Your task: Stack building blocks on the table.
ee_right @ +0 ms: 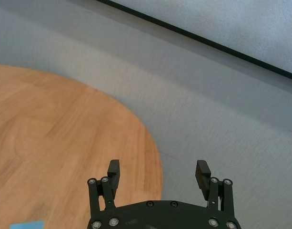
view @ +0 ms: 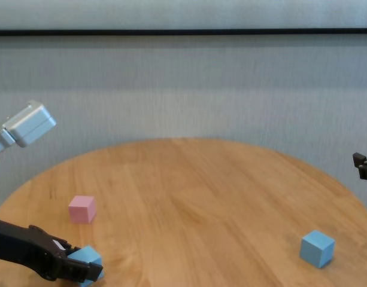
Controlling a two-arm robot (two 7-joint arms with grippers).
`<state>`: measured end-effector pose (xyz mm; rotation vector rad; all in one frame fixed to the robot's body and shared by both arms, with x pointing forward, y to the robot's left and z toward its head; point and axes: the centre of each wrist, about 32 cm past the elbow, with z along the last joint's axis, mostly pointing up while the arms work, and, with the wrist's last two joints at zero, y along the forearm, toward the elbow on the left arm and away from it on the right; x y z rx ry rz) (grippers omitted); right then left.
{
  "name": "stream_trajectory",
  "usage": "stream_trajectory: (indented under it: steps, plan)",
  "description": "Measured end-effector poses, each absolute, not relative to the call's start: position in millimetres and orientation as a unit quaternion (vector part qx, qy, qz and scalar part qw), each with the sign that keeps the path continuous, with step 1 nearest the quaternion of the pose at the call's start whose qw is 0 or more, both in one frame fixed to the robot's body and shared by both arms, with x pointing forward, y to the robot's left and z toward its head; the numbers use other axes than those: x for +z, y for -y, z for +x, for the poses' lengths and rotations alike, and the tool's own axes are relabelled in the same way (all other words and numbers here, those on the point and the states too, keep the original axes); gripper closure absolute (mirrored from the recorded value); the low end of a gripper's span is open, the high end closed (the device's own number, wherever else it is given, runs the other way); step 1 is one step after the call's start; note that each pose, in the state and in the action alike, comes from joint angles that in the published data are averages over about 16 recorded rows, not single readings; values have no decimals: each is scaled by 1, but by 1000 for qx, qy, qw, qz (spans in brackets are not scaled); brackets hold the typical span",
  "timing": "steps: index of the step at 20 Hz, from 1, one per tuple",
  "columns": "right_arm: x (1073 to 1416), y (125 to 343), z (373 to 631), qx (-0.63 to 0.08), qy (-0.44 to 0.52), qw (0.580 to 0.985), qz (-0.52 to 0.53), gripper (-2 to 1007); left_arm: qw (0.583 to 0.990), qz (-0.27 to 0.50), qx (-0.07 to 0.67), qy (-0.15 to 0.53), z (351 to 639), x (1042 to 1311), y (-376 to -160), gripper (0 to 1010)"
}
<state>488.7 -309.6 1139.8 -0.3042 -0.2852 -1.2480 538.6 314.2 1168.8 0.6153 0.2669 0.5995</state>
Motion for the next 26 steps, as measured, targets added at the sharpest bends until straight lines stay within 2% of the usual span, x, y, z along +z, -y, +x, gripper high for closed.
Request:
stream_trajectory:
  steps: [5, 9, 15, 26]
  plan:
    - [1140, 310, 489, -580, 133, 791, -141, 5, 903, 294, 288, -127, 538, 1170, -313, 558]
    - [1140, 310, 489, -580, 133, 791, -141, 4, 907, 288, 283, -121, 540, 1173, -308, 605]
    - [1140, 310, 489, -580, 133, 791, -141, 4, 916, 278, 272, -100, 552, 1180, -291, 614]
    - [1140, 310, 489, -580, 133, 791, -141, 5, 925, 271, 256, -69, 592, 1190, -256, 614]
